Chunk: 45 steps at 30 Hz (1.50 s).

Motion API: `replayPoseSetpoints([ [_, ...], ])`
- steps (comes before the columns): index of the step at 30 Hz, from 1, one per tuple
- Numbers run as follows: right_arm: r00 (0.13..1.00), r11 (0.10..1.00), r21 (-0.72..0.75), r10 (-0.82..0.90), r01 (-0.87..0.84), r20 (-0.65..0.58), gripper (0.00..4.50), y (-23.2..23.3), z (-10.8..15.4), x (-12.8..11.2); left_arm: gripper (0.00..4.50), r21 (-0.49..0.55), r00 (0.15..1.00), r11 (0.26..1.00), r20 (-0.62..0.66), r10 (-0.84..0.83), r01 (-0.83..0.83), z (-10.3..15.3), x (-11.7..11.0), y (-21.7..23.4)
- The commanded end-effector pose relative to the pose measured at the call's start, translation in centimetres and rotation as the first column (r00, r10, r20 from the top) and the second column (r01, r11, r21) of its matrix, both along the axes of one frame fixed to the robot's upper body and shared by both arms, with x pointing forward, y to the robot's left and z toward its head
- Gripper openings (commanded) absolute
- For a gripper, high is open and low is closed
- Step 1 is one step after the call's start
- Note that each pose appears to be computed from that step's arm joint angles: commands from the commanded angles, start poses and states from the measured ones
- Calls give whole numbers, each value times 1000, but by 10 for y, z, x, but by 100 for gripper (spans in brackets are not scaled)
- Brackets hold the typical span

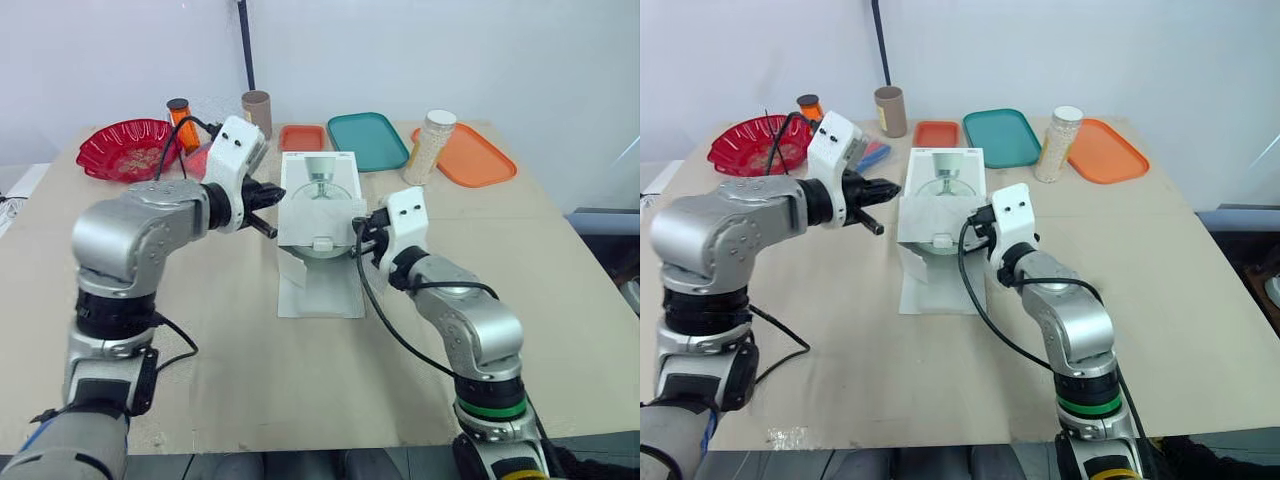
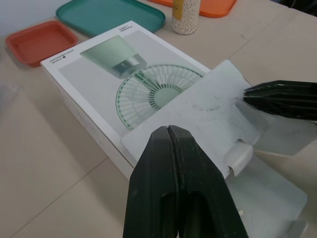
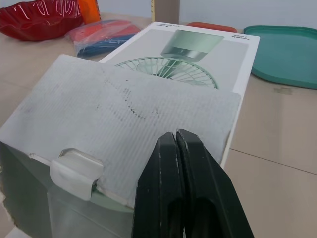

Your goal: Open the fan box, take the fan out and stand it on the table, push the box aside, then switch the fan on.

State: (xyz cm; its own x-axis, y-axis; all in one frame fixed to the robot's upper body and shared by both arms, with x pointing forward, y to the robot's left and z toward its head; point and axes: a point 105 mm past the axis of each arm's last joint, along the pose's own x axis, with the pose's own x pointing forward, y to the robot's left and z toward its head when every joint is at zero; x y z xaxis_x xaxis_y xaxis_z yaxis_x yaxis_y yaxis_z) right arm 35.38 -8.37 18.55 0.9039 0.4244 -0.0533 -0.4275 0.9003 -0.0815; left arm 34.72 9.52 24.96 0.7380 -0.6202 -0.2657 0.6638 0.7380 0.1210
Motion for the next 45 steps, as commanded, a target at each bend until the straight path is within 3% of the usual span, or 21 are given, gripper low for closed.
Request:
replayPoseSetpoints([
  [1, 998, 1000, 8, 21, -22, 58, 3, 9, 9, 3, 0, 28, 1000, 1000, 5, -8, 8, 5, -10, 10],
  [10, 1000, 1000, 14, 23, -23, -8, 3, 12, -7, 12, 0, 88, 987, 988, -117, -114, 125, -18, -34, 3],
  [15, 999, 1000, 5, 30, -30, -15, 3, 15, -7, 14, 0, 25, 975, 982, -130, -182, 187, -21, -37, -24],
  [18, 999, 1000, -6, 29, -30, -22, 3, 16, -9, 15, 0, 7, 962, 974, -162, -222, 226, -37, -41, -40],
  [24, 999, 1000, -25, 17, -18, -39, 3, 14, -15, 17, 0, 41, 978, 982, -111, -178, 184, -57, -30, -54],
  [31, 999, 1000, -27, 13, -14, -41, 3, 16, -17, 17, 0, 56, 989, 988, -37, -141, 143, -57, -16, -62],
  [45, 1000, 997, -83, 3, -6, -29, 3, 14, -26, 19, 0, 145, 987, 981, -106, -118, 132, -76, -25, -39],
])
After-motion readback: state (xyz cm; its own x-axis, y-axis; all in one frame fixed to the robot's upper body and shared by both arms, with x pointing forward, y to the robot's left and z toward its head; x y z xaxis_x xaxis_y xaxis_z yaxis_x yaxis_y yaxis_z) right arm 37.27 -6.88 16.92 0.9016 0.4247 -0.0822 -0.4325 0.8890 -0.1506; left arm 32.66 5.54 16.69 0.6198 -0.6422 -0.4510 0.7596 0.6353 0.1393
